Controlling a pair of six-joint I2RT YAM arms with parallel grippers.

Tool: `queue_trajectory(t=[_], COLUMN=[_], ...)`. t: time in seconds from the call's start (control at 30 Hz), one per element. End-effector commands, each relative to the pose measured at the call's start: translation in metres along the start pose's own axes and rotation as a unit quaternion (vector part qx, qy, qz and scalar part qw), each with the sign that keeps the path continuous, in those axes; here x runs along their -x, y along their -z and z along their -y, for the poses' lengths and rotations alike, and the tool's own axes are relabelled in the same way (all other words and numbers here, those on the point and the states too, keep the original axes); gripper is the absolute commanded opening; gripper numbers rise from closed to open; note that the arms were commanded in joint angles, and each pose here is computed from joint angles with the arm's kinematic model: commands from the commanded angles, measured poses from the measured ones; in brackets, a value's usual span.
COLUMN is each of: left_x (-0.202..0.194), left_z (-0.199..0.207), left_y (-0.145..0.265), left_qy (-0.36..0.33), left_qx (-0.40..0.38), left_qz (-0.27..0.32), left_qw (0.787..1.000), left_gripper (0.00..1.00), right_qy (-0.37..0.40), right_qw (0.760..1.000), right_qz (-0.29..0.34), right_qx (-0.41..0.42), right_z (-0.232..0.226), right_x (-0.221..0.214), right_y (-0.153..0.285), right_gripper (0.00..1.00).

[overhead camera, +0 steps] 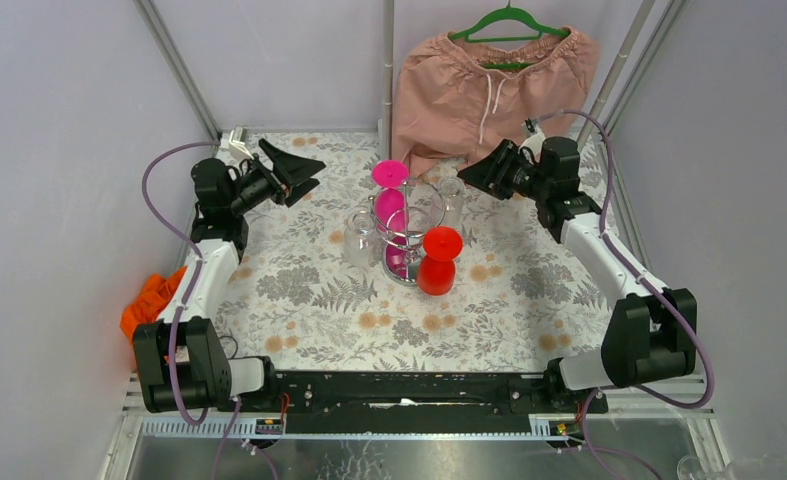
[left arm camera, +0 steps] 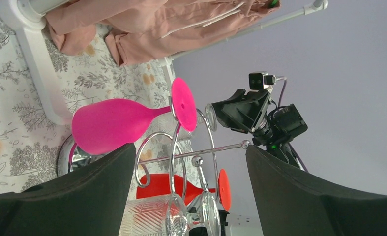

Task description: Take the wine glass off the wine glass rack

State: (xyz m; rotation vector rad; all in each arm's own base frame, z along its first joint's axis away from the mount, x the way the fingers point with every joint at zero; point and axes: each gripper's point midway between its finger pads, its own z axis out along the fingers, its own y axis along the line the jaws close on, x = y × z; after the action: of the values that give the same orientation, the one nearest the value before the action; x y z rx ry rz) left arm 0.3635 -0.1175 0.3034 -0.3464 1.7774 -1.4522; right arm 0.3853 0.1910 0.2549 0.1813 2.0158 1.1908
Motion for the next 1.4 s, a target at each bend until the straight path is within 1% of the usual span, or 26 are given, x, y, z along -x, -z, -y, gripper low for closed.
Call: queue_trajectory(t=[0.0,0.07,0.17,0.4,0.5,0.8,0.93,1.07,1.2,1.37], left_x=[0.004,0.004,0.003,0.003,0.004,0.002,0.001,0.0,-0.001,-0.001], left_z=[-0.004,-0.006,-0.007,-0.01,-0.01,-0.015,-0.017,-0.019,-0.023,-0.024], left_y=[0.002,0.001,0.001,0.0,0.001,0.0,0.0,0.0,0.0,0.0], left_qy=[-0.012,-0.01,-0.01,-0.008,-0.01,-0.008,-0.009,-0.008,-0.005,-0.005], left_qx=[0.014,0.015,0.016,0.02,0.024,0.027,0.03,0.033,0.036,0.036], left_qz=[0.004,0.003,0.002,0.002,0.004,0.001,0.001,-0.001,-0.001,-0.002], left_qw=[1.0,1.0,1.0,1.0,1.0,1.0,1.0,0.999,0.999,0.999], left_gripper=[0.9,0.9,0.9,0.9,0.9,0.89,0.89,0.89,0.89,0.89], right_qy=[0.002,0.001,-0.004,-0.009,-0.009,-0.015,-0.02,-0.019,-0.02,-0.025], right_qw=[1.0,1.0,1.0,0.999,0.999,0.998,0.997,0.997,0.997,0.997], right_qz=[-0.004,-0.009,-0.015,-0.021,-0.021,-0.023,-0.024,-0.024,-0.028,-0.022], right_qx=[0.03,0.025,0.026,0.039,0.044,0.06,0.069,0.069,0.063,0.063], right_z=[-0.009,-0.005,-0.001,-0.005,-0.01,-0.016,-0.021,-0.021,-0.018,-0.017], right_x=[0.001,-0.002,-0.008,-0.008,-0.007,-0.004,-0.002,-0.002,-0.005,-0.003], right_y=[-0.001,-0.002,-0.004,-0.005,-0.003,-0.006,-0.007,-0.006,-0.007,-0.008], right_gripper=[0.46,0.46,0.42,0.39,0.35,0.33,0.28,0.26,0.2,0.15])
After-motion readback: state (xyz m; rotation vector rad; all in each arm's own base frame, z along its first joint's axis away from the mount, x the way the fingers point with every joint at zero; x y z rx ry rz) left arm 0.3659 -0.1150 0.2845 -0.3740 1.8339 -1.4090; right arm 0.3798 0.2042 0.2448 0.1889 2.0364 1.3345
